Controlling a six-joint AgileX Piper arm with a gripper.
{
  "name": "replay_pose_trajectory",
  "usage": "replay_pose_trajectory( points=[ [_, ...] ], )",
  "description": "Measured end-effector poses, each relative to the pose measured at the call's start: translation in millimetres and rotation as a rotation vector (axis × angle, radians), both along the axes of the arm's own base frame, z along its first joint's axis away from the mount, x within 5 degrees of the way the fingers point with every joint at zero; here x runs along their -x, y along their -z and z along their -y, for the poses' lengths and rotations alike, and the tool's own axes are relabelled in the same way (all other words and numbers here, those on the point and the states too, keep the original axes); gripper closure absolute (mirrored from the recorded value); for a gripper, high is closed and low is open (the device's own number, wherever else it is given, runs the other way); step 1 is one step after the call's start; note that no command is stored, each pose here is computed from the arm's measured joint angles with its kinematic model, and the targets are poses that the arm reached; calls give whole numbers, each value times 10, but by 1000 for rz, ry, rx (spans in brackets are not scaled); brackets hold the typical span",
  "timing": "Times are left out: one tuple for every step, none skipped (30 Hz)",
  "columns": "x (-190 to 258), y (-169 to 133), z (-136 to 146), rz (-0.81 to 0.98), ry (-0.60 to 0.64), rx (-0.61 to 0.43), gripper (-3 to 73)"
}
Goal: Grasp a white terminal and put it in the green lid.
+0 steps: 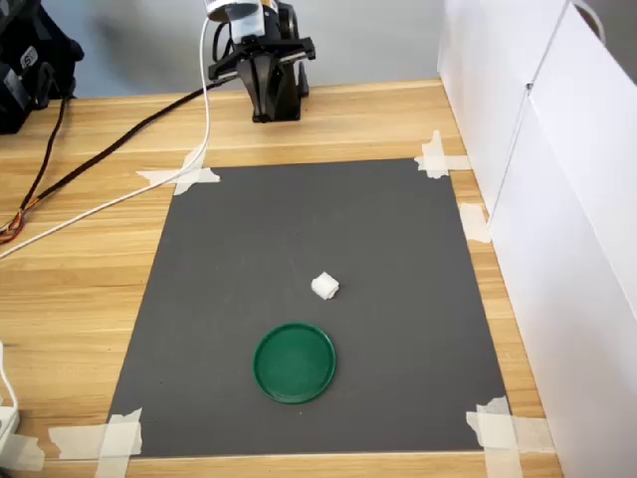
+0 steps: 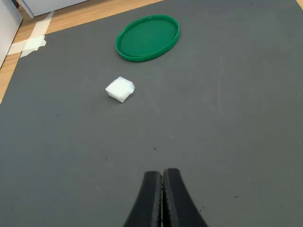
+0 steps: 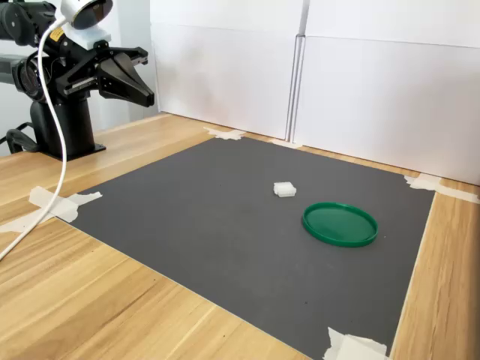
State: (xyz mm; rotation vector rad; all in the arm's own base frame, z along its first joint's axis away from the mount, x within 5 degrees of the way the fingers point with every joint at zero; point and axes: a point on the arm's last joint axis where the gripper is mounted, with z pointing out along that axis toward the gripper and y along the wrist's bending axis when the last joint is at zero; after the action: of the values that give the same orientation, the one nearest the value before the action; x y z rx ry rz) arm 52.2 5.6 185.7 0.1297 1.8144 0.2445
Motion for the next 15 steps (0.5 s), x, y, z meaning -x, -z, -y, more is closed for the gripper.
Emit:
replay_pose_trajectory(
  points=[
    [0, 0, 0, 0, 0, 0, 716],
    [0, 0, 0, 0, 0, 0, 716],
    [0, 0, 0, 0, 0, 0, 716],
    [0, 0, 0, 0, 0, 0, 716],
    [0, 0, 0, 0, 0, 0, 716],
    [0, 0, 0, 0, 0, 0, 716],
    [0, 0, 0, 0, 0, 0, 716],
    [0, 0, 0, 0, 0, 0, 716],
    [0, 0, 0, 0, 0, 0, 716],
    [0, 0, 0, 0, 0, 0, 716],
    [0, 0, 0, 0, 0, 0, 716],
    [0, -4, 0, 1, 0, 0, 716],
    [1, -13, 0, 3, 0, 0, 716],
    [5, -21, 0, -4, 0, 0, 716],
    [6, -19, 0, -24, -1, 2, 716]
  ],
)
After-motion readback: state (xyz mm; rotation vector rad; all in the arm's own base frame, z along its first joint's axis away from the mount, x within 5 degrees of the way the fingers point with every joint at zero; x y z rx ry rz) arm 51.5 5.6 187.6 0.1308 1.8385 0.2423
